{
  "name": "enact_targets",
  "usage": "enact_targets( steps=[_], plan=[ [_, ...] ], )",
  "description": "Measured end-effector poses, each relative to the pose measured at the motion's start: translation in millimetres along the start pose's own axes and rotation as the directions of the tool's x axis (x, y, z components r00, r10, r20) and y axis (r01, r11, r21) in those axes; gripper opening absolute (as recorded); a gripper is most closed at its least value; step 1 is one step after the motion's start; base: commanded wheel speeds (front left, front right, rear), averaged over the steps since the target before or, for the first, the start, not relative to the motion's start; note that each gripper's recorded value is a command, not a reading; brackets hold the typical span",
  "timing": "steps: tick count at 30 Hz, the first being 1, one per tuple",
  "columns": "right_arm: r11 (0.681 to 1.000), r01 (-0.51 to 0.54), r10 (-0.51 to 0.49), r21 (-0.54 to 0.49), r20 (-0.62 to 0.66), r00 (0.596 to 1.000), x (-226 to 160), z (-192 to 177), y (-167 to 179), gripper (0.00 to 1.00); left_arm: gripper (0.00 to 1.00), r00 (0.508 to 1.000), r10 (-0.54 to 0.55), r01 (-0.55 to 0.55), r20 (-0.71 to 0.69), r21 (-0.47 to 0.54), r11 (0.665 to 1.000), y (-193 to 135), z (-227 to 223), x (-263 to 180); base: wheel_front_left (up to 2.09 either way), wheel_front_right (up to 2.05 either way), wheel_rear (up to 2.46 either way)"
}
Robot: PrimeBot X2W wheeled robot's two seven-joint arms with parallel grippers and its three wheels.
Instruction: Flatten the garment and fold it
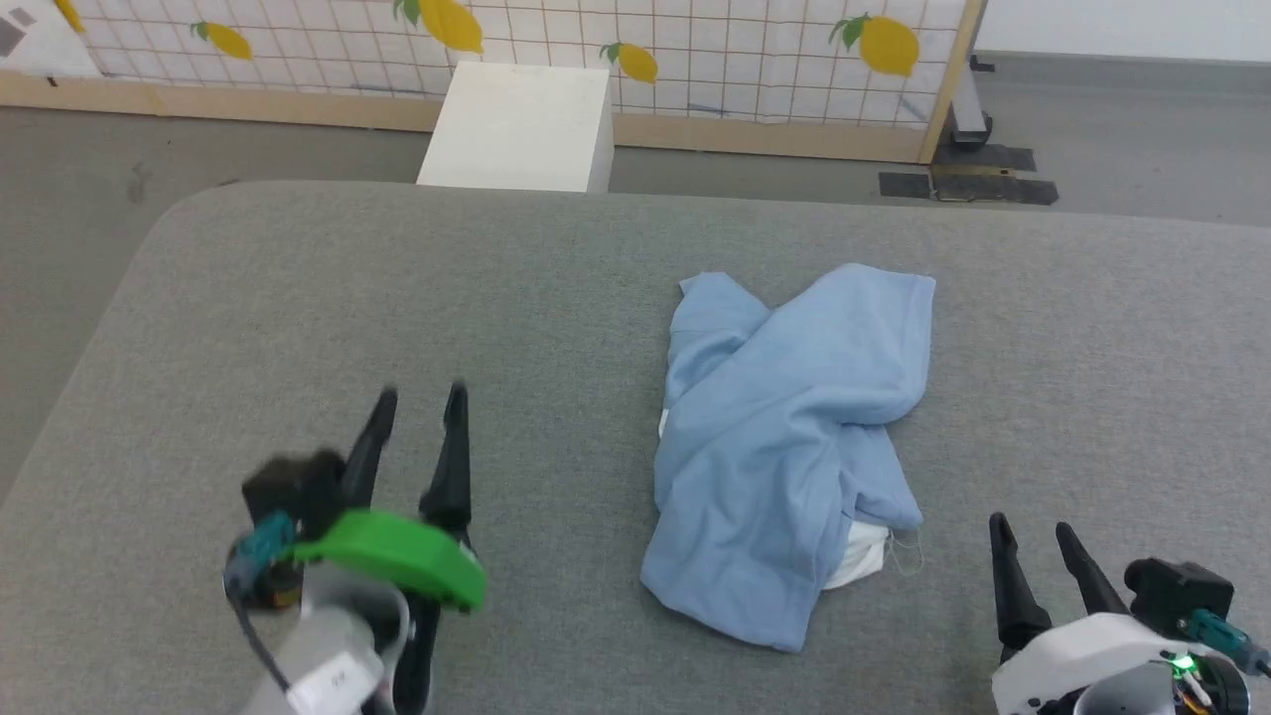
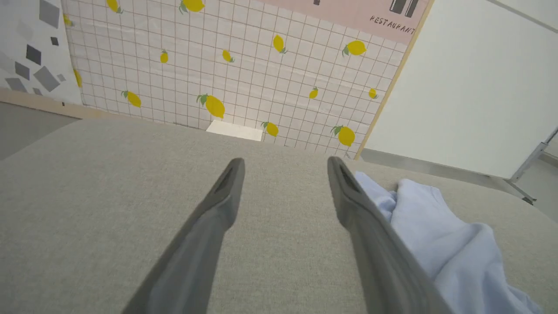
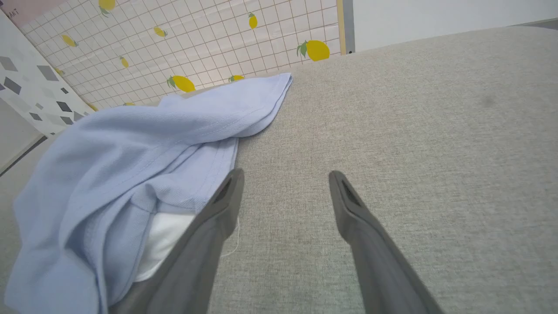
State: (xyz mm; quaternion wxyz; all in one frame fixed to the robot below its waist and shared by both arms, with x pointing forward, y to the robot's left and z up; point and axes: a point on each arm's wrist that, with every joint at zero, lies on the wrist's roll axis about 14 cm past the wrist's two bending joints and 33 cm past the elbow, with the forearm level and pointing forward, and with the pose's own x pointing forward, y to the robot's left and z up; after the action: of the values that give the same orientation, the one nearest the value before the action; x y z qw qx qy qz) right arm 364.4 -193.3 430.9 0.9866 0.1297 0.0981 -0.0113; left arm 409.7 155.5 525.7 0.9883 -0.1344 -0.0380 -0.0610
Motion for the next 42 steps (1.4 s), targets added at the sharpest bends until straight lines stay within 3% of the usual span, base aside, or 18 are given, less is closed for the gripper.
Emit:
enact_targets(
  steps=[5, 10, 11, 13, 19, 22, 24, 25, 26, 27, 31, 34, 36, 39, 42],
  plan=[
    [0.999, -0.024, 0.022, -0.039, -0.045, 0.999, 25, 9, 9, 1.00, 1.00, 0.997, 0.078, -0.076, 0.021, -0.060, 0.995, 8, -3, -16, 0.00, 0.00, 0.00],
    [0.978, -0.084, 0.063, -0.188, -0.116, 0.991, 85, 43, 36, 1.00, 1.00, 0.993, 0.105, -0.102, 0.046, -0.054, 0.993, 14, -1, -16, 0.00, 0.00, 0.00],
    [0.960, -0.095, 0.038, -0.264, -0.213, 0.976, 119, 54, 38, 1.00, 1.00, 0.992, 0.117, -0.113, 0.048, -0.073, 0.991, 18, -2, -14, 0.00, 0.00, 0.00],
    [0.944, -0.096, -0.016, -0.316, -0.333, 0.943, 134, 44, 31, 1.00, 1.00, 0.992, 0.120, -0.116, 0.045, -0.076, 0.990, 19, -5, -12, 0.00, 0.00, 0.00],
    [0.906, -0.150, -0.149, -0.397, -0.628, 0.764, 151, -13, 20, 1.00, 1.00, 0.988, 0.152, -0.150, 0.033, -0.054, 0.987, 35, -11, -6, 0.00, 0.00, 0.00],
    [0.900, -0.205, -0.133, -0.386, -0.688, 0.713, 154, -38, 32, 1.00, 1.00, 0.981, 0.192, -0.192, 0.004, -0.044, 0.980, 49, -20, -11, 0.00, 0.00, 0.00],
    [0.896, -0.228, -0.115, -0.382, -0.694, 0.711, 161, -42, 40, 1.00, 1.00, 0.976, 0.216, -0.216, -0.010, -0.038, 0.976, 56, -25, -14, 0.00, 0.00, 0.00],
    [0.896, -0.236, -0.106, -0.377, -0.697, 0.709, 163, -44, 43, 0.72, 1.00, 0.974, 0.226, -0.226, -0.014, -0.035, 0.973, 60, -26, -15, 0.00, 0.00, 0.00],
    [0.896, -0.241, -0.099, -0.373, -0.698, 0.709, 165, -45, 44, 0.25, 1.00, 0.972, 0.233, -0.234, -0.019, -0.034, 0.972, 62, -27, -16, 0.00, 0.00, 0.00],
    [0.897, -0.244, -0.089, -0.367, -0.693, 0.715, 167, -44, 45, 0.00, 1.00, 0.971, 0.237, -0.237, -0.021, -0.035, 0.971, 63, -28, -17, 0.00, 0.00, 0.00],
    [0.926, -0.230, -0.015, -0.300, -0.638, 0.770, 170, -29, 52, 0.00, 1.00, 0.971, 0.236, -0.237, -0.023, -0.041, 0.971, 61, -28, -19, 0.00, 0.00, 0.00],
    [0.953, -0.156, 0.004, -0.258, -0.507, 0.862, 173, 10, 35, 0.00, 1.00, 0.973, 0.232, -0.233, -0.014, -0.046, 0.971, 59, -24, -20, 0.00, 0.00, 0.00],
    [0.967, -0.067, -0.037, -0.247, -0.395, 0.918, 169, 46, 5, 0.00, 1.00, 0.974, 0.225, -0.225, -0.009, -0.052, 0.973, 56, -23, -22, 0.00, 0.00, 0.00],
    [0.971, 0.082, -0.151, -0.225, -0.309, 0.939, 138, 73, -52, 0.00, 1.00, 0.977, 0.215, -0.215, -0.009, -0.061, 0.975, 51, -22, -25, 0.00, 0.00, 0.00],
    [0.949, 0.236, -0.295, -0.209, -0.322, 0.900, 84, 66, -111, 0.00, 1.00, 0.980, 0.198, -0.198, -0.009, -0.070, 0.978, 44, -23, -26, 0.00, 0.00, 0.00]
  ],
)
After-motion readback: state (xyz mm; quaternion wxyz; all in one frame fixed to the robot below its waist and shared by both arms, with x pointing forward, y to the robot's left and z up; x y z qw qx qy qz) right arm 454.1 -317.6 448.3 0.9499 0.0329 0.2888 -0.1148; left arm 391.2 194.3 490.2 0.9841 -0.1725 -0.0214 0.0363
